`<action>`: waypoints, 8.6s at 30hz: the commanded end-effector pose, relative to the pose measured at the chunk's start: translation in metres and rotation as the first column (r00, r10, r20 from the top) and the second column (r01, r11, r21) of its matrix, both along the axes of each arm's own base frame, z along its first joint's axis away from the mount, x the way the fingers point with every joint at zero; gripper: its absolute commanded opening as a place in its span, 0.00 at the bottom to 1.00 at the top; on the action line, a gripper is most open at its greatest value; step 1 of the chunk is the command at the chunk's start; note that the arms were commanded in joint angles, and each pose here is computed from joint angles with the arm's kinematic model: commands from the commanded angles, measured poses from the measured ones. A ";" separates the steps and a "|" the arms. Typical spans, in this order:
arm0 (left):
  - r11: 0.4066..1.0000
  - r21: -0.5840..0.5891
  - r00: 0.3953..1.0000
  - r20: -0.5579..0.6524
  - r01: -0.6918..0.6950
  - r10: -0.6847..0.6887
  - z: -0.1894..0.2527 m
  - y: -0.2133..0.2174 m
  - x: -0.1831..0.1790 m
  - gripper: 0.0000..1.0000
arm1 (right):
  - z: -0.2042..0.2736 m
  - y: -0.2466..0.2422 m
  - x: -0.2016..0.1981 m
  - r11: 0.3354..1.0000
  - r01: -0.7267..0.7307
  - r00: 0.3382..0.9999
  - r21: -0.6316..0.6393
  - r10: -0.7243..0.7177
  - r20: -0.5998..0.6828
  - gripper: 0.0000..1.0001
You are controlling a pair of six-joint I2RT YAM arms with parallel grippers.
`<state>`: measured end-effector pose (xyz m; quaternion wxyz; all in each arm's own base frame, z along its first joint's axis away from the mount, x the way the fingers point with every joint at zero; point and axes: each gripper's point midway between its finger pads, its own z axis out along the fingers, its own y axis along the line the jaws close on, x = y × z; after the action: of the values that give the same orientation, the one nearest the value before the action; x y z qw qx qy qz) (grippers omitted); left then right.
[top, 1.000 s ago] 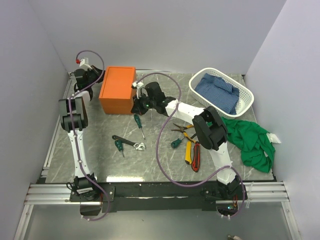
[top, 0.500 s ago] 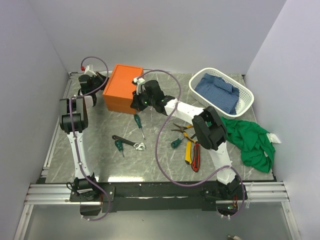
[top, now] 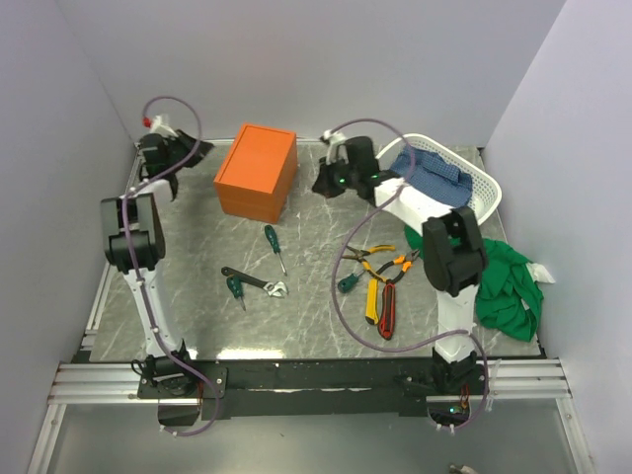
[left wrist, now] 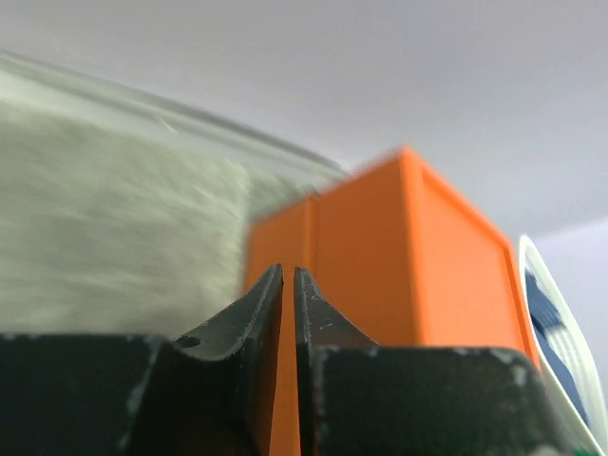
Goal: Sort the tools into containers
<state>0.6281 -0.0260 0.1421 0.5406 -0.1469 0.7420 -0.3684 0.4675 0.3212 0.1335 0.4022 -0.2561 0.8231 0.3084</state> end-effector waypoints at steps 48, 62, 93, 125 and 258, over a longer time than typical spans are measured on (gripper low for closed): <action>0.932 0.113 0.935 -0.047 -0.345 0.352 0.055 0.122 -0.050 0.06 | 0.128 -0.043 0.047 0.965 0.160 0.930 0.206 -0.217 0.296 0.05; 0.992 -0.081 0.987 -0.125 0.093 -0.103 0.026 0.024 -0.134 0.01 | 0.076 -0.055 0.184 0.858 0.444 0.799 0.258 -0.510 0.319 0.01; 0.967 0.063 0.963 -0.123 0.248 -0.239 -0.030 -0.022 -0.062 0.09 | 0.062 0.052 0.000 0.932 -0.244 0.969 0.269 0.227 0.095 0.00; 0.943 0.188 0.958 0.027 0.275 -0.285 0.138 0.001 -0.114 0.11 | 0.047 -0.034 -0.007 0.896 -0.062 0.954 0.439 0.182 -0.238 0.80; 0.945 0.295 0.987 0.033 0.139 -0.156 0.139 -0.028 -0.153 0.43 | 0.037 -0.065 -0.177 0.336 -0.802 0.360 -0.493 0.932 0.050 0.01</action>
<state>0.4651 -0.0491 0.2639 0.5292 -0.0078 0.8030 -0.2740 0.2681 0.2349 0.0751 0.1380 -0.8181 0.5112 0.2244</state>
